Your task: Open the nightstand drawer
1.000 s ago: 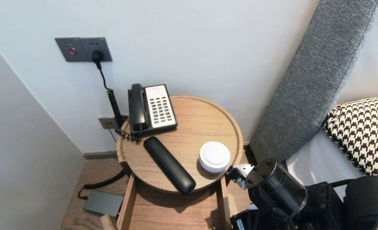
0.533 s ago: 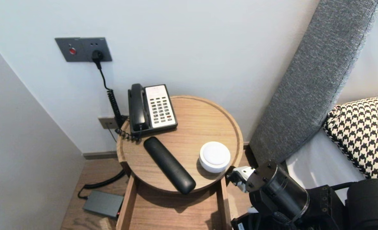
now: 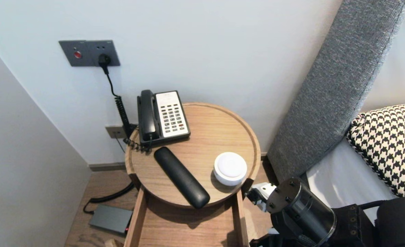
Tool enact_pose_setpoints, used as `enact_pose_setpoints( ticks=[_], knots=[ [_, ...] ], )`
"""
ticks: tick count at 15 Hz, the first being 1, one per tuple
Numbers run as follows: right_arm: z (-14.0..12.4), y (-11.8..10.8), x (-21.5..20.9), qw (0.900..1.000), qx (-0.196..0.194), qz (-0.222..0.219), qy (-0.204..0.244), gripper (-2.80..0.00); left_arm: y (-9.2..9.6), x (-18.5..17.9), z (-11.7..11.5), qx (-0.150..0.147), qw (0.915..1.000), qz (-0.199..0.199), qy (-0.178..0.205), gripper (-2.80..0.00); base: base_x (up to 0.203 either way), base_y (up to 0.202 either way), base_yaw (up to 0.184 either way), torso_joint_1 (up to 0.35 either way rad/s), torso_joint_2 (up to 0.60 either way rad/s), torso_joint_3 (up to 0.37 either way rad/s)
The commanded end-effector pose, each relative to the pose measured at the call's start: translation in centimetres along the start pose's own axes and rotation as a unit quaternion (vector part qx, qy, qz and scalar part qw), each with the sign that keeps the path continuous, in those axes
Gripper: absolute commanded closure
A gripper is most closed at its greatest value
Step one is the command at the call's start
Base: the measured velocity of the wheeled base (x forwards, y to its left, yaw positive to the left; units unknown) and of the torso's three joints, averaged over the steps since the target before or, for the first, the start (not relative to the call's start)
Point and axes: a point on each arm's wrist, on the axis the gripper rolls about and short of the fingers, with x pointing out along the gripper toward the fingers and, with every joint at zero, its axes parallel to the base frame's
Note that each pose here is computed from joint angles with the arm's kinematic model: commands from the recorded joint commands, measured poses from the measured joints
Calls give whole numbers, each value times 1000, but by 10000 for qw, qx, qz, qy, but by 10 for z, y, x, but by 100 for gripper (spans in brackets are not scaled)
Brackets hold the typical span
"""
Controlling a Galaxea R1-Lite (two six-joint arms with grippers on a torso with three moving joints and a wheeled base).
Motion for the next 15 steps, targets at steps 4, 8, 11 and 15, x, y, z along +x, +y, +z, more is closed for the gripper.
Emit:
enact_pose_setpoints(
  ticks=[4,8,11,15],
  knots=[
    [5,4,-3,9997,4,90,-242,0,0,1,-3,1,10000,2,36,0,0,0,0,0,0,0],
    [25,8,-14,9972,68,-56,-738,0,0,1,-3,1,10000,2,36,0,0,0,0,0,0,0],
    [43,15,-30,9965,55,-164,-815,0,0,1,-3,1,10000,2,36,0,0,0,0,0,0,0],
    [82,30,-78,9945,81,-58,-1043,0,0,1,-3,1,10000,2,36,0,0,0,0,0,0,0]
  ],
)
